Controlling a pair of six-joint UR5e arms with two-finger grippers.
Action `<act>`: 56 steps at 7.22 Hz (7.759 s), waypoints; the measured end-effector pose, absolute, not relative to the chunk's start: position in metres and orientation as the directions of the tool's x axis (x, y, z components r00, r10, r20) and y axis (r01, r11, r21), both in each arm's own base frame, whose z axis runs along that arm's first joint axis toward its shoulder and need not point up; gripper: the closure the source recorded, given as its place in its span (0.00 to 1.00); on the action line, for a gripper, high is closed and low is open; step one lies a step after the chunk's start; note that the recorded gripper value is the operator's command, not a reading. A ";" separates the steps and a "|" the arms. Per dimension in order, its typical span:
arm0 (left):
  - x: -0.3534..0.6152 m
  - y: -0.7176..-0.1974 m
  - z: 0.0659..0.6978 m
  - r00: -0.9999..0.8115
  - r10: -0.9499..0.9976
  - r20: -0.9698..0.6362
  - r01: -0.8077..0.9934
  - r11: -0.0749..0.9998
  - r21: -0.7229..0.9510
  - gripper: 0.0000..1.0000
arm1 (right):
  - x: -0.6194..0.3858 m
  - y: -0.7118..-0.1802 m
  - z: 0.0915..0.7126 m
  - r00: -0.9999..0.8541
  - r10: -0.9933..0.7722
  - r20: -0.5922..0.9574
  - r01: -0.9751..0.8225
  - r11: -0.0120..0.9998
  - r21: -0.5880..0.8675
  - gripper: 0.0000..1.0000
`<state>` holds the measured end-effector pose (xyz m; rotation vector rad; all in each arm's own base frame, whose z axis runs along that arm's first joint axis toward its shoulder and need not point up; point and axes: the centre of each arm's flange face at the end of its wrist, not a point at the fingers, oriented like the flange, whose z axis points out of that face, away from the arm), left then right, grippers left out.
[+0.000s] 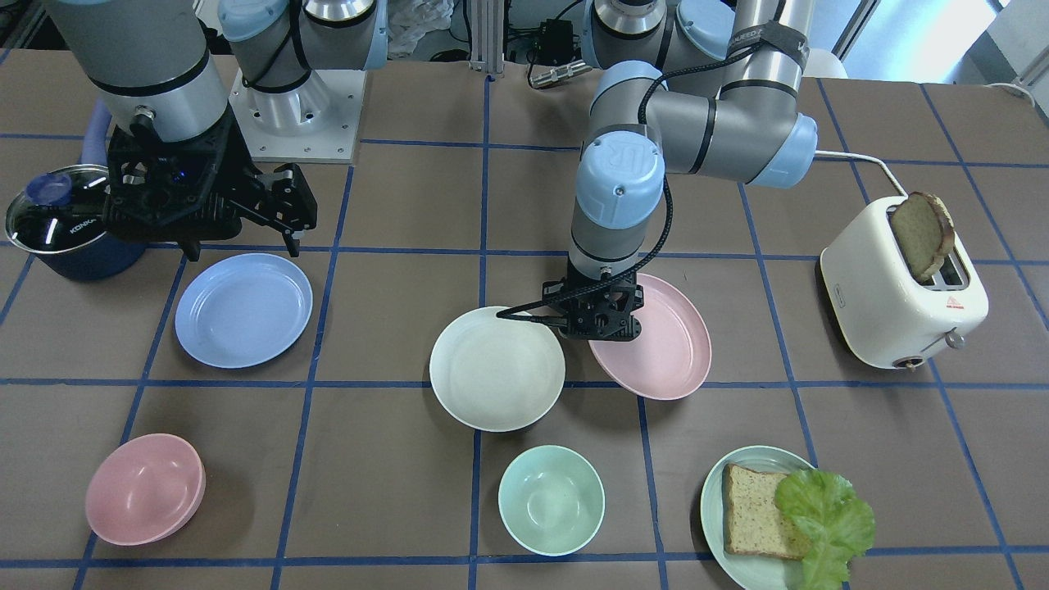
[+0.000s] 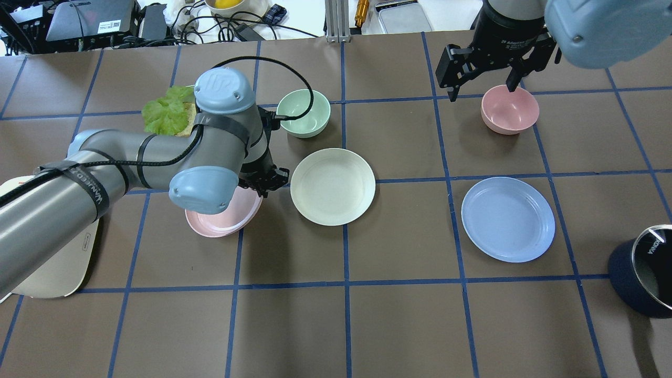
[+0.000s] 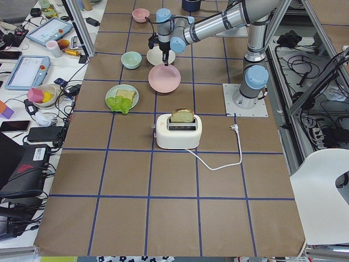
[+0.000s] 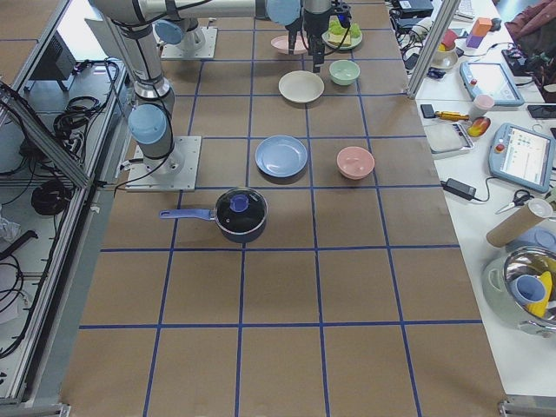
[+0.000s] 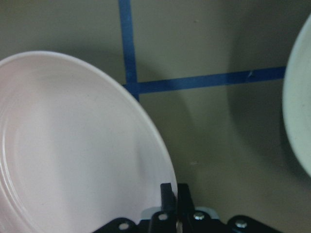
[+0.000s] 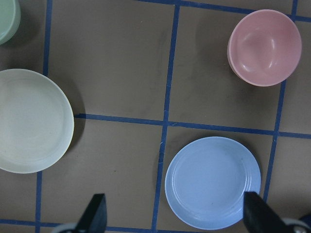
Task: Stack three plates with pink and blue
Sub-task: 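Carry the pink plate with the left gripper onto the cream plate, then open the left gripper and lift it off the stacked plates, then retract the left arm while the right gripper grasps the light blue plate's rim, then lift the light blue plate with the right gripper onto the pink plate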
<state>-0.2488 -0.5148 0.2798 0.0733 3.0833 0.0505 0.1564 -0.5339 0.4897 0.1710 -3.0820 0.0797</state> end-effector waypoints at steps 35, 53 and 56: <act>-0.133 -0.511 0.520 -0.987 -0.129 0.098 -0.129 0.992 0.002 0.00 | -0.078 -0.471 0.210 -0.992 -0.122 0.036 -0.122 0.993 0.011 0.42; -0.109 -0.514 0.534 -0.981 -0.187 0.048 -0.188 0.982 -0.005 0.00 | -0.091 -0.502 0.227 -0.993 -0.102 -0.062 -0.109 0.986 0.125 1.00; -0.108 -0.514 0.533 -0.987 -0.154 0.046 -0.155 0.988 -0.005 0.00 | -0.095 -0.515 0.251 -0.991 -0.090 -0.098 -0.104 0.984 0.146 1.00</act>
